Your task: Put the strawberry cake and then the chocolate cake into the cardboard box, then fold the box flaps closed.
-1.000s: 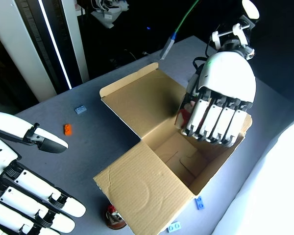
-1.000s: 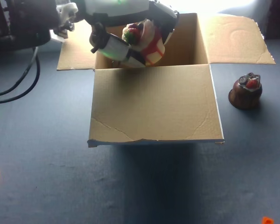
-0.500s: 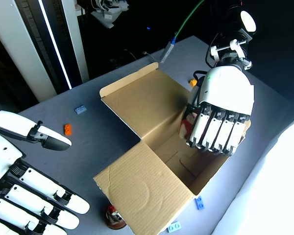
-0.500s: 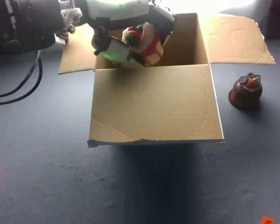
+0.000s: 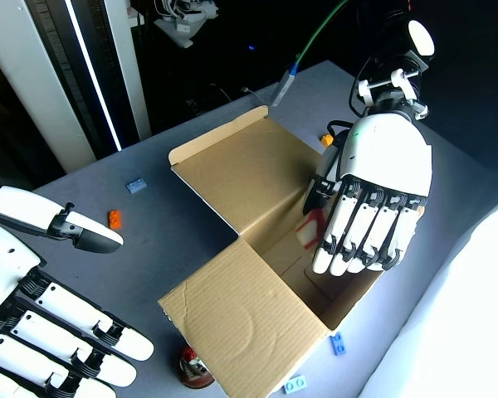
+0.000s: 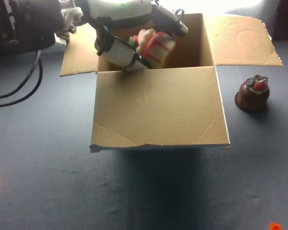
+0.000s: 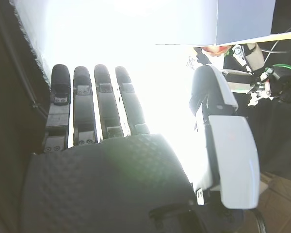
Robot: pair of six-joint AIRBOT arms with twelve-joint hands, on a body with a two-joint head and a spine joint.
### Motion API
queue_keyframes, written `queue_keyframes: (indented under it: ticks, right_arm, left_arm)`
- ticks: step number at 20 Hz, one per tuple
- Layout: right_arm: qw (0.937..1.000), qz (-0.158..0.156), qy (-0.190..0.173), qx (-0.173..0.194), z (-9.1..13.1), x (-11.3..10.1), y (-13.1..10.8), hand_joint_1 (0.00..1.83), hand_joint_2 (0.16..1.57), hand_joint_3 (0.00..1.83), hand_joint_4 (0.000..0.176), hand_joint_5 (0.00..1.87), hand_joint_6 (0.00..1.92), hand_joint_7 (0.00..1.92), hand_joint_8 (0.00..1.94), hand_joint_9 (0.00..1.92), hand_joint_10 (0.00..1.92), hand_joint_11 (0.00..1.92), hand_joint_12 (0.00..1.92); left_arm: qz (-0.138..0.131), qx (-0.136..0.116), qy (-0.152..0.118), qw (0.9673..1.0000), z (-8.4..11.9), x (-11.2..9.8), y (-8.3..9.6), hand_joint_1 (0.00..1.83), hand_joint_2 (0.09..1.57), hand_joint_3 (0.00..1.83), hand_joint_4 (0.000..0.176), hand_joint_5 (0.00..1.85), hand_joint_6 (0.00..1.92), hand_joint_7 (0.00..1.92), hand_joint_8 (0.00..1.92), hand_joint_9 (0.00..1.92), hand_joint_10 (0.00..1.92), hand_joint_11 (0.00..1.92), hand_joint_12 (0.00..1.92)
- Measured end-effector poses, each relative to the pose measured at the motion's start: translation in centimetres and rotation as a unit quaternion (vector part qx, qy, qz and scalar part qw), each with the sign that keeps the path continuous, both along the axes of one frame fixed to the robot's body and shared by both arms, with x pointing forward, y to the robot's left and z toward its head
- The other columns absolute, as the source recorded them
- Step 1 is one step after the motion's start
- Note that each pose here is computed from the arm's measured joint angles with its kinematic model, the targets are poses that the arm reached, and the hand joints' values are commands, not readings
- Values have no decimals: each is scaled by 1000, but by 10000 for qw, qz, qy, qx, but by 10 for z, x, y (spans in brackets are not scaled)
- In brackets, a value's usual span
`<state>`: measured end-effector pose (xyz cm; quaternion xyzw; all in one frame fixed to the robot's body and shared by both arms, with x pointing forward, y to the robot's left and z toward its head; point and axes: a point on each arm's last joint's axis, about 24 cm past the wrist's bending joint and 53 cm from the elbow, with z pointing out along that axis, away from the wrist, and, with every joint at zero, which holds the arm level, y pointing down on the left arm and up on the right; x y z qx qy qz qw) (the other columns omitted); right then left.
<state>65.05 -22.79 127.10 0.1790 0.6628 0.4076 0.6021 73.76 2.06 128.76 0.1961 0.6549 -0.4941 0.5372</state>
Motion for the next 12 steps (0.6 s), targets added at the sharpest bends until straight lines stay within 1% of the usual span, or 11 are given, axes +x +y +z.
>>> queue_keyframes:
  ticks: [1, 2, 4, 5, 6, 7, 8, 10, 12]
  right_arm:
    - [10000, -2, 4, 4, 0, 0, 0, 172, 1214, 0, 0, 164, 5, 149, 0, 154, 3, 0, 552]
    - [10000, 1, 1, -2, 0, 0, 0, 170, 1215, 0, 0, 159, 3, 148, 0, 147, 0, 0, 546]
    - [10000, -7, -18, 7, 1, 0, 0, 207, 1207, 0, 0, 173, 7, 177, 6, 166, 8, 0, 604]
    - [10000, -22, -23, 31, 1, 0, -1, 211, 1204, 0, 0, 174, 6, 178, 3, 160, 4, 0, 587]
    - [9999, -59, -6, 93, 2, 1, -3, 213, 1204, 0, 0, 175, 6, 181, 4, 160, 4, 0, 581]
    - [9998, -94, 24, 164, 1, 2, -6, 191, 1209, 0, 0, 167, 3, 173, 1, 168, 7, 0, 605]
    - [9994, -118, 92, 298, 0, 4, -10, 191, 1209, 0, 0, 167, 3, 173, 1, 168, 7, 0, 605]
    - [9972, -179, 292, 667, -5, 10, -20, 169, 1216, 2, 0, 154, 3, 168, 0, 168, 6, 0, 569]
    - [9949, -183, 453, 877, -13, 17, -29, 163, 1218, 2, 0, 152, 2, 157, 2, 161, 3, 0, 535]
  left_arm:
    - [8, -6, -18, 10000, 2, 1, 1, 793, 997, 0, 11, 407, 0, 500, 0, 606, 47, 96, 1201]
    - [10, -26, -14, 10000, 4, 1, 1, 757, 987, 0, 19, 358, 0, 452, 0, 561, 20, 45, 1231]
    - [-45, -18, 0, 10000, 4, -1, -1, 744, 981, 0, 23, 329, 0, 427, 0, 524, 2, 3, 1260]
    - [-72, 26, -10, 10000, 2, -2, -1, 724, 978, 0, 28, 308, 0, 409, 0, 509, 0, 0, 1254]
    - [-77, 36, -19, 10000, 2, -2, 0, 717, 976, 0, 31, 296, 0, 402, 0, 498, 0, 0, 1240]
    - [-54, 67, -68, 9999, 5, 0, 3, 717, 968, 0, 29, 299, 4, 407, 3, 500, 4, 0, 1251]
    - [-22, 64, -108, 9999, 10, 3, 6, 717, 968, 0, 29, 299, 4, 407, 3, 500, 4, 0, 1251]
    - [89, -26, -108, 9999, 21, 11, 15, 706, 967, 0, 29, 313, 8, 423, 7, 511, 7, 0, 1276]
    - [199, -134, -92, 9997, 32, 17, 24, 699, 962, 0, 25, 308, 5, 425, 7, 514, 8, 0, 1275]
